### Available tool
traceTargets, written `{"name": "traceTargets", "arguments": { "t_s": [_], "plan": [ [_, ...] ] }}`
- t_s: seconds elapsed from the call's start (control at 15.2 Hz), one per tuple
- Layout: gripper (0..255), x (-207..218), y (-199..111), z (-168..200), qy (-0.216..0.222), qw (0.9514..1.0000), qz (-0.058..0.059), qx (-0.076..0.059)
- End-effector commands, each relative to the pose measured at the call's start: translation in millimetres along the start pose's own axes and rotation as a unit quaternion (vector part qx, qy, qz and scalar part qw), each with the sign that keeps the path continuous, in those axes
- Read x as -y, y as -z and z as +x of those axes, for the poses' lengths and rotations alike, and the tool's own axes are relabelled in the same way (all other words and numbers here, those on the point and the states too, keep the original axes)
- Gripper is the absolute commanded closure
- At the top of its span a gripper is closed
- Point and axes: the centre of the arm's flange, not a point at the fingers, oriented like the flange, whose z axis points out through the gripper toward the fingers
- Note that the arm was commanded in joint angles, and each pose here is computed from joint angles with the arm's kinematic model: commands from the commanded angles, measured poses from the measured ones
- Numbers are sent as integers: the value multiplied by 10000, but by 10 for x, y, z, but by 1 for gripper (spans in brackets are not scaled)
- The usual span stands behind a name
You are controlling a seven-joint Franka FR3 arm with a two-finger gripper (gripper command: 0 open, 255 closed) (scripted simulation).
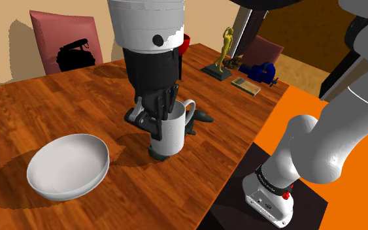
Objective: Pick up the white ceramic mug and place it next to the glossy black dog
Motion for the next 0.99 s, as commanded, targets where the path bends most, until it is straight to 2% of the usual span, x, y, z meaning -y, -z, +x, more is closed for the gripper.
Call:
{"name": "traceTargets", "arguments": {
  "t_s": [0.0,0.92],
  "plan": [
    [255,1,-101,24,0,10000,1,-2],
    [255,20,-829,149,0,10000,1,-2]
  ]
}}
